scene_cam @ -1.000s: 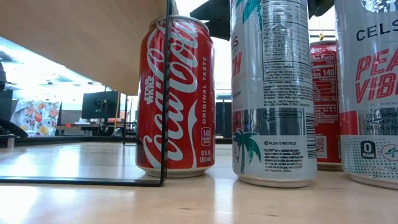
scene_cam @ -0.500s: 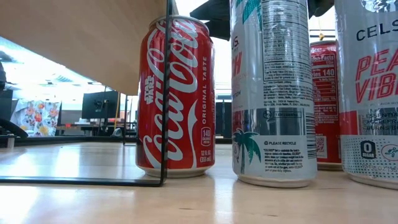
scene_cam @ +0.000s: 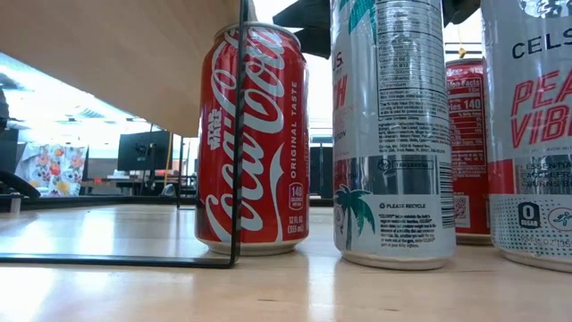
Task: Place canned beverage on shelf
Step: Put the silver soda can on the shelf aligned with the other silver soda can
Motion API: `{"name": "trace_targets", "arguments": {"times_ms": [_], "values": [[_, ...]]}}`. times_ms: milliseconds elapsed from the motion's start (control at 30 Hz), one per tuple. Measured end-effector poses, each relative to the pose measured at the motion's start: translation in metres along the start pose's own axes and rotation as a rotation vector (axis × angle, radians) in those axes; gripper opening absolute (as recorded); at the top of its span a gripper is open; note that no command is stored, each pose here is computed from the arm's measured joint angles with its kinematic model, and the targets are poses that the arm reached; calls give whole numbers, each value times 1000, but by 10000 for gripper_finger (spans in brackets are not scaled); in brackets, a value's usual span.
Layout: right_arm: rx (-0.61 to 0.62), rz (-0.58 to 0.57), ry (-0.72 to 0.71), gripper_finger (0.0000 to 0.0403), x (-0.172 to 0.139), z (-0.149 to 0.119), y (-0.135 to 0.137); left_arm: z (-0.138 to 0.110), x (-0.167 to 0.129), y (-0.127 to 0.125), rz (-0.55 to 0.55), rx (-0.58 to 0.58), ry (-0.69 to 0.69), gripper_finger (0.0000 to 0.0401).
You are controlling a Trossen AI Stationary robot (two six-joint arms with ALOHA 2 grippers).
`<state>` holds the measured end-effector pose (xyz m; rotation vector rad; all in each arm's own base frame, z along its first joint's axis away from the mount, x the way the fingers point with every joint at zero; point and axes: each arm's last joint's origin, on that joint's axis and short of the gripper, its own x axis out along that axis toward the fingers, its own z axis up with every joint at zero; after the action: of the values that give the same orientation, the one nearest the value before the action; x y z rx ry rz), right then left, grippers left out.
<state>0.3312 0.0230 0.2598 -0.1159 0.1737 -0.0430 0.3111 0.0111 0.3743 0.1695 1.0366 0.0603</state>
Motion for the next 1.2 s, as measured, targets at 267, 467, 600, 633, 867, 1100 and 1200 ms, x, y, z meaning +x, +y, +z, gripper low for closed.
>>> {"name": "trace_targets", "arguments": {"times_ms": [267, 467, 600, 633, 867, 1100, 1200], "values": [[2, -1, -16, 334, 0, 2, 0, 3, 1, -3, -4, 9, -24, 319], [2, -1, -16, 334, 0, 2, 0, 3, 2, -2, 53, -29, -18, 321], [2, -1, -15, 334, 0, 1, 0, 4, 3, -4, 62, -62, -20, 354], [2, -1, -14, 334, 0, 1, 0, 4, 3, -4, 62, -72, -21, 368], [0, 2, -14, 334, 0, 1, 0, 4, 2, -8, 76, -60, -25, 388], [-1, 2, -14, 334, 0, 1, 0, 11, -15, -18, 119, 30, -64, 387], [0, 1, -13, 334, 0, 1, 0, 13, -24, -21, 146, 55, -73, 387]]}}
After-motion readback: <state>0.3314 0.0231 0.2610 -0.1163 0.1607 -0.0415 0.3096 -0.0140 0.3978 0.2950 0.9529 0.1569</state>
